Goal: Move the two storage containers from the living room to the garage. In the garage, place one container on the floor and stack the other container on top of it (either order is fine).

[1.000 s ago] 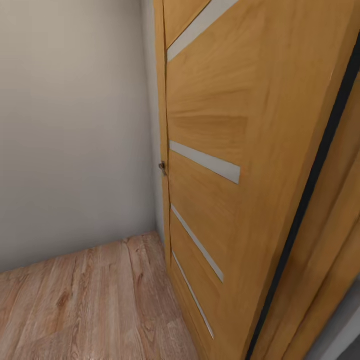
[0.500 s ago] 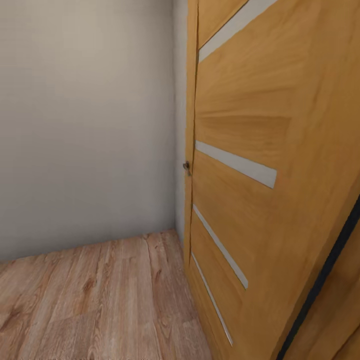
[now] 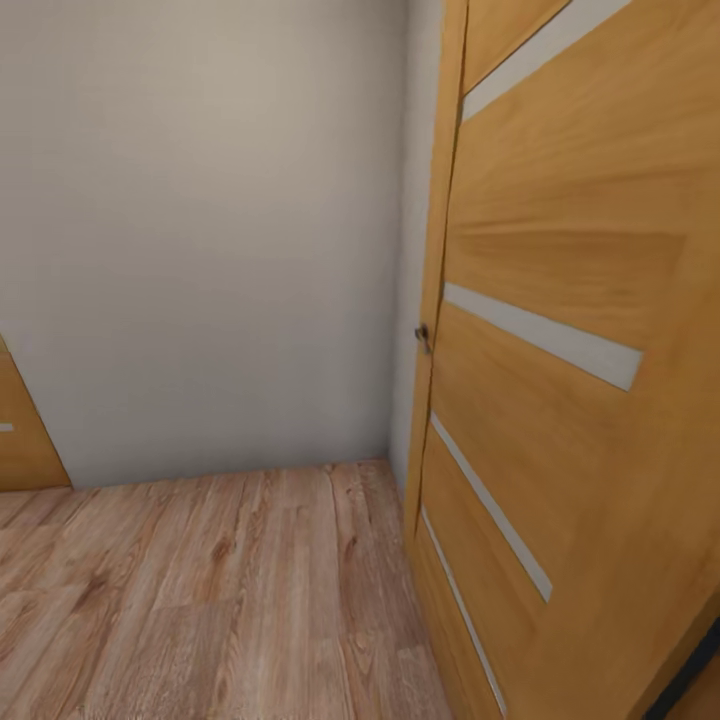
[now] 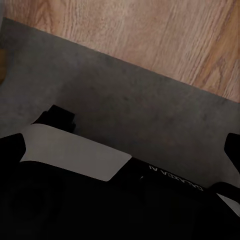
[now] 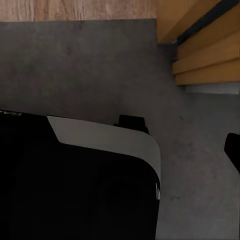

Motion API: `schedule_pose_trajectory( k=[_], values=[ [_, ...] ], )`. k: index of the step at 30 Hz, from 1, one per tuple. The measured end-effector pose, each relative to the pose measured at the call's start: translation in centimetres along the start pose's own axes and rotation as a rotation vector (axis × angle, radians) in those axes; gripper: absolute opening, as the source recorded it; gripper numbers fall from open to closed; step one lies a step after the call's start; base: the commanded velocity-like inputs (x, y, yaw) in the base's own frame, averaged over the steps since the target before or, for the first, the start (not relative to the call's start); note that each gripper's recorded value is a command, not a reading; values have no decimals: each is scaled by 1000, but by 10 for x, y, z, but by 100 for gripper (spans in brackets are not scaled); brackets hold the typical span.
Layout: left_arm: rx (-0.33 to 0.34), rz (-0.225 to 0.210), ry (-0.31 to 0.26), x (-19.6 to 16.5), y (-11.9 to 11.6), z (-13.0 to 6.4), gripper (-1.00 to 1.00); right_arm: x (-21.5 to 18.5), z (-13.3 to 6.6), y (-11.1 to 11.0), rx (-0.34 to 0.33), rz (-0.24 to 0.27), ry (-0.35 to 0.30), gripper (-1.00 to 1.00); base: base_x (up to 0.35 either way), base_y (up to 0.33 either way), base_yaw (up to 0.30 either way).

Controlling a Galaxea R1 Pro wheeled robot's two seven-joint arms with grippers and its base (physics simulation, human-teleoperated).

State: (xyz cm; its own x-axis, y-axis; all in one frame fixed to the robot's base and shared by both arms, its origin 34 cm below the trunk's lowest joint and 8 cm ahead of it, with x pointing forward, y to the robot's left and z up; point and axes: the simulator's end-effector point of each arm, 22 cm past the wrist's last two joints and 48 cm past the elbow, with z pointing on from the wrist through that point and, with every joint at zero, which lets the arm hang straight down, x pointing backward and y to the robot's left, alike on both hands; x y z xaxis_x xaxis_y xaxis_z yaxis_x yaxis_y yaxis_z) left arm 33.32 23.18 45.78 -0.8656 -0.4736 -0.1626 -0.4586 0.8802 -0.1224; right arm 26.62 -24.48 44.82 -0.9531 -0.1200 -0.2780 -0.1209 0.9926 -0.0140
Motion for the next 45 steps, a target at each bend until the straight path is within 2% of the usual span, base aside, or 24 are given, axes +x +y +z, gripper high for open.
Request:
schedule_pose_trajectory(
  k=[16, 45],
  values=[
    [-4, -3, 0, 0, 1, 0, 100, 0, 0, -1, 1, 0, 0, 100, 20, 0, 271],
    [-2, -2, -2, -1, 2, 0, 100, 0, 0, -1, 1, -1, -1, 100, 335, -6, 3]
  ],
)
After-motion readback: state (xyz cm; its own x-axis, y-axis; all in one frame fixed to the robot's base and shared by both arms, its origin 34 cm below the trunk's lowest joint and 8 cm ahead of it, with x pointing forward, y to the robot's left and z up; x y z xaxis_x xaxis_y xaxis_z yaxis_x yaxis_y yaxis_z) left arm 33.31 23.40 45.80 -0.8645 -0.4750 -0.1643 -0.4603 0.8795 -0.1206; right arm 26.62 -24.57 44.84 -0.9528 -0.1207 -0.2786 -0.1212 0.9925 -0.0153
